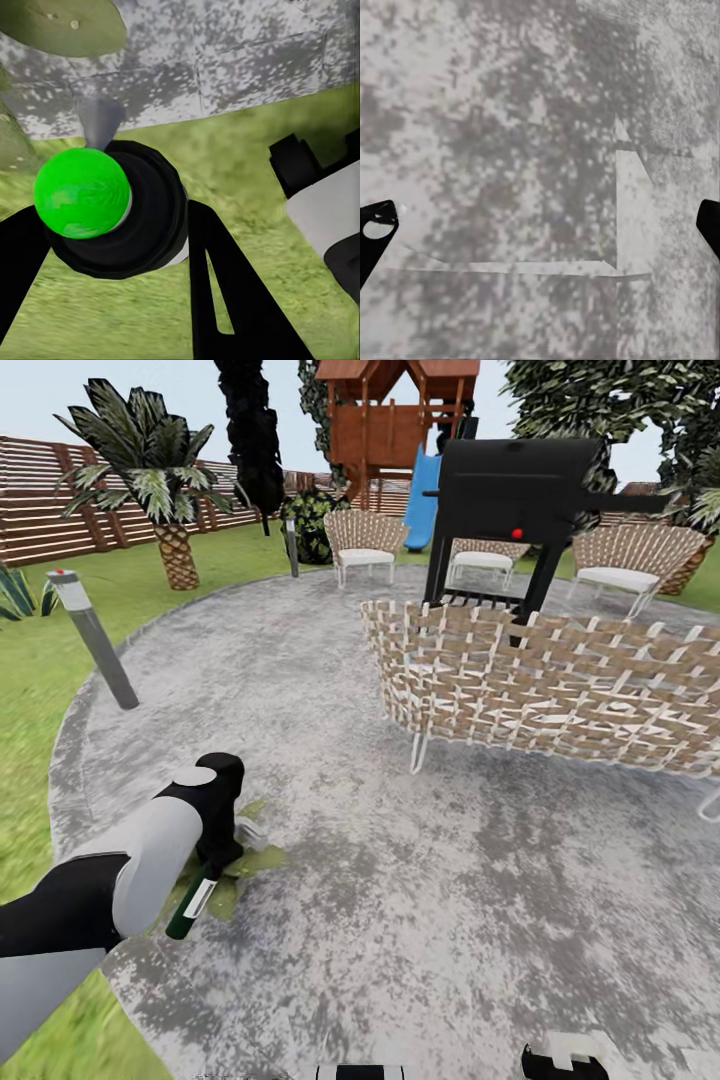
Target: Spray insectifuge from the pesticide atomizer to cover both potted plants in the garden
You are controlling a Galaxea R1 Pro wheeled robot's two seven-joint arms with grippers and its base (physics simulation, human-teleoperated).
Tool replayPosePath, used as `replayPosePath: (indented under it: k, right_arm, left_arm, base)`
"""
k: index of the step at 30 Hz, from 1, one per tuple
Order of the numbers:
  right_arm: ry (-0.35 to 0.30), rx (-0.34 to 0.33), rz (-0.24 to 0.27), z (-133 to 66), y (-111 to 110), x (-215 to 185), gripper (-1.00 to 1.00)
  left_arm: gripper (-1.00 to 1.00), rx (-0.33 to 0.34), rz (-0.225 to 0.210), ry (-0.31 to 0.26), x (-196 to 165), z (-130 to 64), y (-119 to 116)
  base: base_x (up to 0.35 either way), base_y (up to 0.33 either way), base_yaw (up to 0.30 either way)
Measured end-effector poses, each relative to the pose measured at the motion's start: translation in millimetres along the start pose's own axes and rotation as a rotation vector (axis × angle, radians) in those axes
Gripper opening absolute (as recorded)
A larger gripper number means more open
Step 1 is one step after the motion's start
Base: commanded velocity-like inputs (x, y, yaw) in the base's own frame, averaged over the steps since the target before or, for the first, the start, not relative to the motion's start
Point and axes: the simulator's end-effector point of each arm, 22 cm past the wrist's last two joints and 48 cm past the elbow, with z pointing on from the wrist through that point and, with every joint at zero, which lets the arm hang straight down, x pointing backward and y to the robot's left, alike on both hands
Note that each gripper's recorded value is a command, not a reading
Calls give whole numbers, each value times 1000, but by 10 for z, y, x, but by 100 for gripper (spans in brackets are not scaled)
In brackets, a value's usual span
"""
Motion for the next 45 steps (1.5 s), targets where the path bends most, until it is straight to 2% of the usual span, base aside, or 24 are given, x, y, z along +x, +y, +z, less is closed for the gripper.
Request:
replayPosePath:
  k: [5, 9, 13, 17, 22, 26, 31, 35, 45]
  right_arm:
    - [0, 1, -1, 4, -14, 0, 100]
    - [-1, 7, -5, 19, -71, 0, 100]
    - [-2, 9, -6, 22, -84, 0, 100]
    - [-2, 8, -5, 21, -77, -3, 100]
    - [-2, 9, -3, 19, -71, -5, 100]
    - [-2, 8, -3, 19, -68, -5, 100]
    - [-2, 9, -2, 17, -70, -7, 100]
    - [-2, 9, -2, 17, -72, -7, 100]
    - [-1, 8, -2, 16, -61, -4, 100]
  left_arm:
    - [-100, -4, -5, 4, 23, 19, 21]
    - [-100, 21, 0, 52, 157, 334, -93]
    - [-100, 36, -8, 70, 246, 497, -131]
    - [-100, 26, -55, 60, 380, 583, 20]
    - [-100, -19, -116, 21, 485, 687, 162]
    - [-100, -11, -162, 35, 549, 829, 92]
    - [-100, 3, -163, 30, 500, 855, 1]
    - [-100, 60, -161, -8, 399, 876, -139]
    - [-100, 66, -162, -10, 393, 886, -152]
  base:
    - [0, -278, 33]
    - [0, -278, 1]
    - [0, -157, 0]
    - [0, -20, 5]
    - [0, -1, 192]
    - [0, 0, 269]
    - [114, -72, 188]
    - [239, -163, 10]
    - [236, -195, 57]
